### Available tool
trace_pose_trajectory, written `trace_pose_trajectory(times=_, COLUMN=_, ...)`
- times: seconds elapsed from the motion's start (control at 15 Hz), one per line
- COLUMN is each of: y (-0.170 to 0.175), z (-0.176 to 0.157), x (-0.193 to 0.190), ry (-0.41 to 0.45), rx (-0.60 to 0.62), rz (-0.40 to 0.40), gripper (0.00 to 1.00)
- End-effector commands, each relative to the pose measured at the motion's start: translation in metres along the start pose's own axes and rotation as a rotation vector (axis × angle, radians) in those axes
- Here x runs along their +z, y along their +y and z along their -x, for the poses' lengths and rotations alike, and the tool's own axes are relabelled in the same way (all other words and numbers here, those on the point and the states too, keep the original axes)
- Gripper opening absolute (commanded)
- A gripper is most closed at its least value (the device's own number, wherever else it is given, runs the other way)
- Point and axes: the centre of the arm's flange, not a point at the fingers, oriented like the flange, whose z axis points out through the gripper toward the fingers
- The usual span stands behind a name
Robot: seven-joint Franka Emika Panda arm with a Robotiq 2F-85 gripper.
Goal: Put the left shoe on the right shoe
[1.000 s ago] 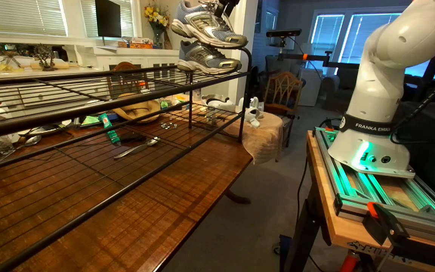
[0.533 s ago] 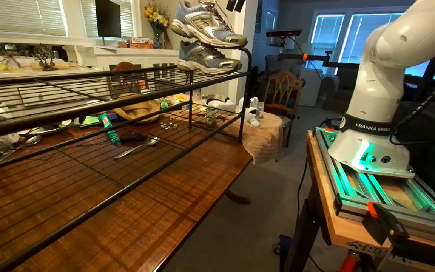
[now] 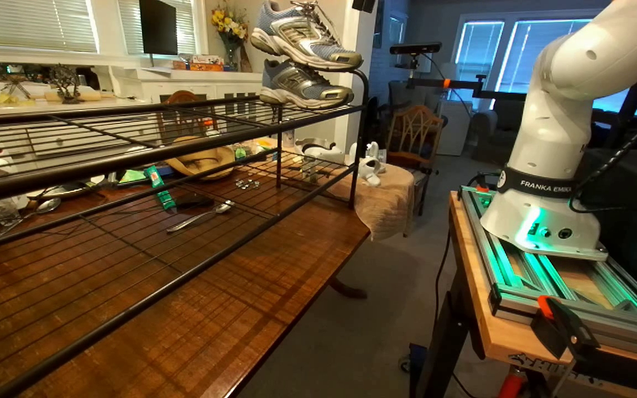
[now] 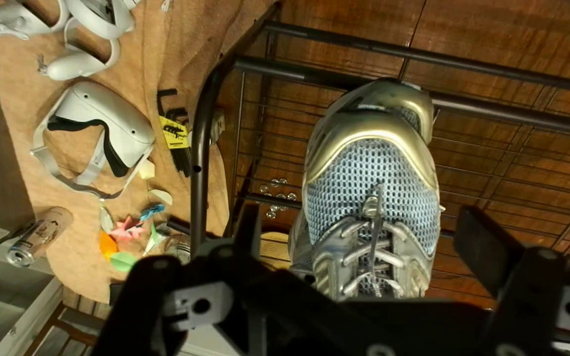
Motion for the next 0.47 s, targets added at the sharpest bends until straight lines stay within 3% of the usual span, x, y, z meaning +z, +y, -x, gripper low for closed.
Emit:
trace_pose_trajectory(times=0.0, y=0.0008, z=0.0013, x=-0.0021, ry=-0.003, rx=0.002, rz=0.0, gripper=1.0)
trace_pose_trajectory(times=0.4, y=0.0024, z=0.003, x=-0.0048, ry=-0.001, rx=0.005, rz=-0.001, gripper=1.0)
